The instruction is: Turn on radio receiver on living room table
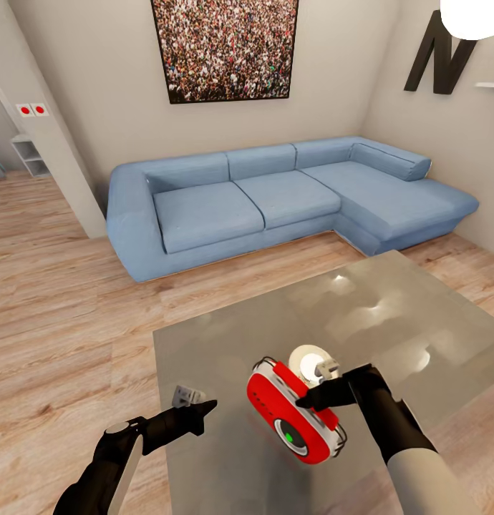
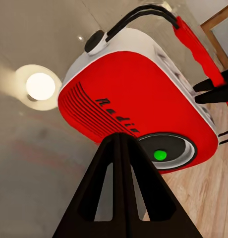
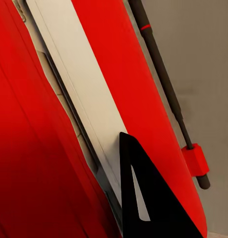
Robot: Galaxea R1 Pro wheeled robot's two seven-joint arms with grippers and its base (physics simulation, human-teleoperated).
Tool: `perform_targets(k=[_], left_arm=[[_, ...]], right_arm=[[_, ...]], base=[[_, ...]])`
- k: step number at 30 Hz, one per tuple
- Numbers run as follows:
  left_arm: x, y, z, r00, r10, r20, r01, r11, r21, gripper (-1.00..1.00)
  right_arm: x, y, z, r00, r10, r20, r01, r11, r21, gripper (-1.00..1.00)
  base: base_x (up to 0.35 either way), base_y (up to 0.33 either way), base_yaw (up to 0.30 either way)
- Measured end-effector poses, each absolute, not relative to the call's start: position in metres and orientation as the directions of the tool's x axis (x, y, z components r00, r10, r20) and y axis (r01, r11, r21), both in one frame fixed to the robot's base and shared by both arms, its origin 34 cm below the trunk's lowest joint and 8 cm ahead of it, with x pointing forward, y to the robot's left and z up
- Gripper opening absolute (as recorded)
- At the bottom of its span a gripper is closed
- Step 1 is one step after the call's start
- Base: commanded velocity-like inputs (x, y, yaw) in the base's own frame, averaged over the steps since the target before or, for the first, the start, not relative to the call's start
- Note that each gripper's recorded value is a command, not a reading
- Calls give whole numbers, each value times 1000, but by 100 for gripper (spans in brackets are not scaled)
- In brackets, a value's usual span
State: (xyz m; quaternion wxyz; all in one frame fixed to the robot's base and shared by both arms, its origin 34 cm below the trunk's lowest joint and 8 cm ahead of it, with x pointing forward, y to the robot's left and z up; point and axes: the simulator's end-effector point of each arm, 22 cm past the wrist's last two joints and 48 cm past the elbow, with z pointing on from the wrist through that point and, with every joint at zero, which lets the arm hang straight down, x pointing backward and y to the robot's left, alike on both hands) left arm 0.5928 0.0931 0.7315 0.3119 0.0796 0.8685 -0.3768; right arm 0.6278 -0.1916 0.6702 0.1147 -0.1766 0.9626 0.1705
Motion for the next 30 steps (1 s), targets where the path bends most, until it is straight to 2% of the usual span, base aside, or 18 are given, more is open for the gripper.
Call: perform_targets(k=[18, 30], left_arm=[[593, 93, 732, -793, -97, -602, 374, 703, -605, -100], [593, 93, 731, -793, -97, -602, 373, 703, -605, -100]], right_arm=[[634, -195, 666, -893, -314, -322, -404, 875, 266, -100], [622, -198, 650, -901, -320, -292, -397, 880, 260, -100]], base=[[0, 0, 0], [0, 0, 0]])
